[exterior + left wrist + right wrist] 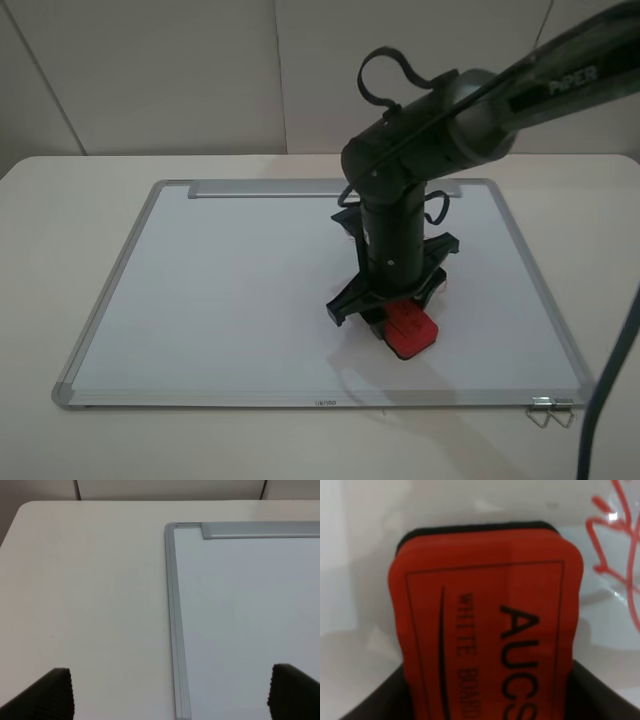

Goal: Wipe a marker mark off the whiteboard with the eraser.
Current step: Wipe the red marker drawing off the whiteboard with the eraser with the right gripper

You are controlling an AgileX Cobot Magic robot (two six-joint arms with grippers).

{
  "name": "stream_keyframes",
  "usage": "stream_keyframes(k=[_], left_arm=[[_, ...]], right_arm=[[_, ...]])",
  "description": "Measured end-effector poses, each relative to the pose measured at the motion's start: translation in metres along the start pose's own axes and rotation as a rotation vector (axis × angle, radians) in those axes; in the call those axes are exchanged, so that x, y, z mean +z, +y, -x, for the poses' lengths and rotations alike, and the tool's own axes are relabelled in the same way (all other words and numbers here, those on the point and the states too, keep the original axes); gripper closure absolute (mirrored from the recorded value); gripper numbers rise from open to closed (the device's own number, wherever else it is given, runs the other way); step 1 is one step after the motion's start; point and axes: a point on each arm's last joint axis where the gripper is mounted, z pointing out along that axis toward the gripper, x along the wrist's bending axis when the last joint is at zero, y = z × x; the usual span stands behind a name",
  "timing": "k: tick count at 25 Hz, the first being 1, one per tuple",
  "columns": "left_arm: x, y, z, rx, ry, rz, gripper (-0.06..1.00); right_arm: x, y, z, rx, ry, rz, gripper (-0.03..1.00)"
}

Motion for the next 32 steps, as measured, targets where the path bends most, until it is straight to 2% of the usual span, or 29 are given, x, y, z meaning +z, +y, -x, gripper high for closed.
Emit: stream_keyframes(k=[8,15,19,25,32], left_arm=[[0.000,0.000,0.000,0.000,0.000,0.000,0.17],[0.000,0.000,0.000,0.000,0.000,0.000,0.17],[0.000,0.000,0.000,0.003,0.005,0.000,0.17],[0.000,0.000,0.000,0.003,0.005,0.000,0.17],[0.000,0.000,0.000,0.003,0.005,0.000,0.17]], right_arm=[[0.000,0.002,-0.001,0.006,0.012,0.044,0.47],[-0.011,0.037,0.000,0.064,0.058,0.206,0.47],[-0.016,0.064,0.010,0.098,0.066,0.275,0.47],[-0.013,0.097,0.031,0.149,0.053,0.326,0.47],[-0.012,0.116,0.054,0.180,0.019,0.369,0.47]])
